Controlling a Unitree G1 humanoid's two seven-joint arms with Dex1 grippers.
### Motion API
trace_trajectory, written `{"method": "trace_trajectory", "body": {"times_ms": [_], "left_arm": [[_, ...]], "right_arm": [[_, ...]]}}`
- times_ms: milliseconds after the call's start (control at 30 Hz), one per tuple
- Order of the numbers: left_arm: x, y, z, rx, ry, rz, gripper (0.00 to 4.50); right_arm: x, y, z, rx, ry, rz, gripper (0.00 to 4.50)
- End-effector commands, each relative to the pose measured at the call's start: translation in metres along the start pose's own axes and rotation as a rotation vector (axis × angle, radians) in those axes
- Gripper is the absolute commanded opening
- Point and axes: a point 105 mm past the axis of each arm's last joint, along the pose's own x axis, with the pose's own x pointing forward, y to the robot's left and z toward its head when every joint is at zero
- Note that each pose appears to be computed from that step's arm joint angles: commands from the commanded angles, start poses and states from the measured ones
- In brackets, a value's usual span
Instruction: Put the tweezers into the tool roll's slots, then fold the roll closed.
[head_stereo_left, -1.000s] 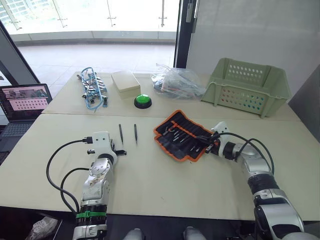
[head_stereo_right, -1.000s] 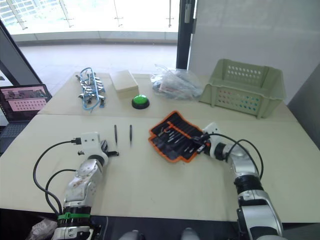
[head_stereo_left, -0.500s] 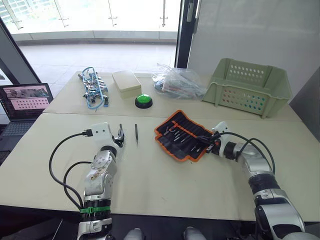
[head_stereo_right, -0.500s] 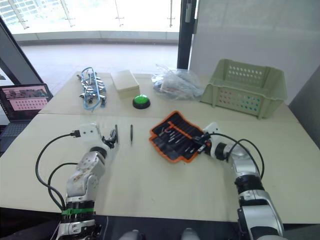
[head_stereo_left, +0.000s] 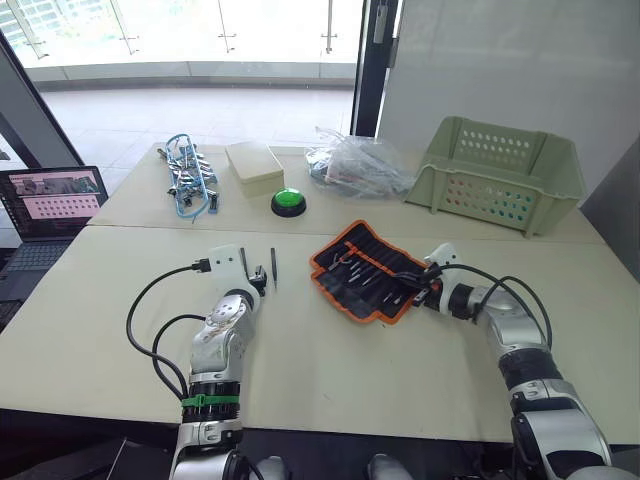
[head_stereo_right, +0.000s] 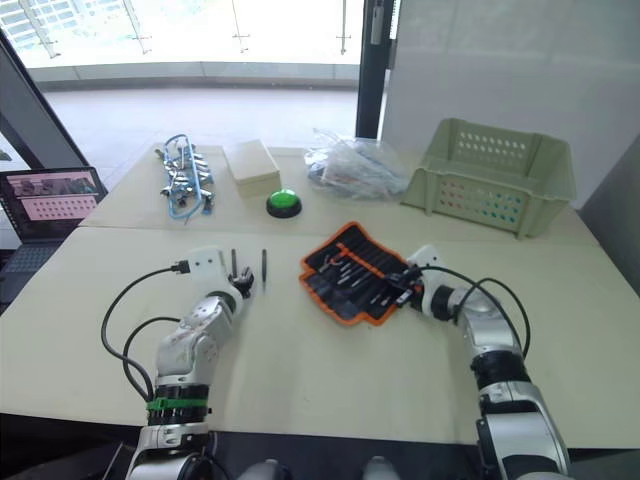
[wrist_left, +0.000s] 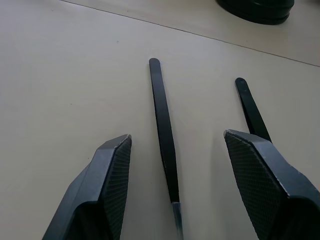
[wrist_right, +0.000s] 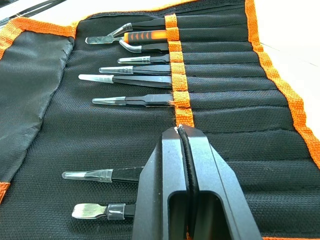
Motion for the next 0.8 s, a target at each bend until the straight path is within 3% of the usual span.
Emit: {"method": "trace_trajectory", "body": {"times_ms": [33, 267, 567, 800], "left_arm": [[0.001, -0.001, -0.009, -0.04, 0.036, -0.002, 2.27], [0.003, 0.005, -0.002, 0.039, 0.001, 0.01, 0.04], [-0.001, 0.026, 0.018, 0.126, -0.082, 0.044, 0.04], [-0.004, 0.029, 0.018, 0.104, -0.088, 0.044, 0.04]], "right_arm": [[-0.005, -0.002, -0.006, 0.0, 0.027, -0.011, 0.0], [-0.007, -0.005, -0.005, 0.0, 0.023, -0.027, 0.0], [-0.008, -0.006, -0.005, -0.001, 0.02, -0.033, 0.0], [-0.006, -0.005, -0.006, 0.0, 0.019, -0.028, 0.0]]}}
